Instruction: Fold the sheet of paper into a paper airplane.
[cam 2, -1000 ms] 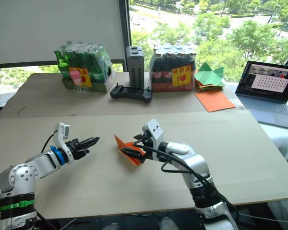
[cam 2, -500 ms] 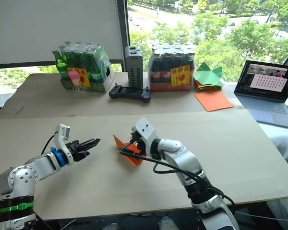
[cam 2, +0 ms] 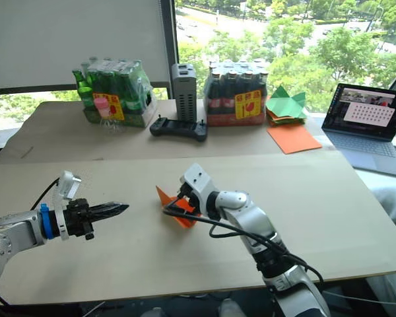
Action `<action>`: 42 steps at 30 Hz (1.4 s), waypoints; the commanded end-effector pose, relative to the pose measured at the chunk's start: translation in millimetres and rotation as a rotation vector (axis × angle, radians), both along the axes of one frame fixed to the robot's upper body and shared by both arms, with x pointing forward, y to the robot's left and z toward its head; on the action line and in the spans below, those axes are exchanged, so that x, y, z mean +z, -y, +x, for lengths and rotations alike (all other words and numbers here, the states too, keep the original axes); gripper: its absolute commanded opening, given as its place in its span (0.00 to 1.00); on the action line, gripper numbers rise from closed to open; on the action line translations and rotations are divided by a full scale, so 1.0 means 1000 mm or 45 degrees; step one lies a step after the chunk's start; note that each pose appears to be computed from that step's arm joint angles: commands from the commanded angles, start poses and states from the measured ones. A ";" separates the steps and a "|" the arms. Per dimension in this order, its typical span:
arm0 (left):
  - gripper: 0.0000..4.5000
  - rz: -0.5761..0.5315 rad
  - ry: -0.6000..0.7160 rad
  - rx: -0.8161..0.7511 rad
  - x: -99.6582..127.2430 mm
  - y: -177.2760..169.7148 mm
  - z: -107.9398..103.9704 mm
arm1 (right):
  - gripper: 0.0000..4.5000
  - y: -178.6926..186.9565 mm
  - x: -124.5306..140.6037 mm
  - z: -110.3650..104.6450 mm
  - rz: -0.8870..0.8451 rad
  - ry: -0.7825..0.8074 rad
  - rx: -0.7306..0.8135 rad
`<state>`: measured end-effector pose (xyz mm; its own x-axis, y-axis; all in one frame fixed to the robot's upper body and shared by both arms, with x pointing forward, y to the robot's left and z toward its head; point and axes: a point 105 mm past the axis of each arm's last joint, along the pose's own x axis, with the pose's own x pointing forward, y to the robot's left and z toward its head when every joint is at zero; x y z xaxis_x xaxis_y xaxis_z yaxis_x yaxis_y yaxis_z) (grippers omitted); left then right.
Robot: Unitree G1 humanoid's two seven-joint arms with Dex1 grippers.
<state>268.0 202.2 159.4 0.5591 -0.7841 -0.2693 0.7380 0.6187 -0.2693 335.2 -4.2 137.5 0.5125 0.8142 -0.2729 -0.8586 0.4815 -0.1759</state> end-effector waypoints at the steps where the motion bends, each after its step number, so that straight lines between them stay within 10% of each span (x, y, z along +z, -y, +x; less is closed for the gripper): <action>1: 0.00 0.042 0.088 -0.030 0.010 0.002 0.004 | 0.87 -0.006 0.007 -0.002 0.021 0.049 0.026; 10: 0.00 0.039 0.084 -0.017 0.005 0.004 0.007 | 0.21 -0.008 0.002 -0.005 -0.004 0.061 0.054; 42: 0.00 0.022 0.064 0.025 0.001 0.004 0.007 | 0.21 -0.010 0.007 -0.004 -0.017 0.023 0.028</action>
<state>275.6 201.5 150.3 0.5875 -0.7591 -0.2805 0.7184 0.6488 -0.2511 332.2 4.1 128.1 0.4962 0.8107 -0.3109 -0.8682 0.4649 -0.1734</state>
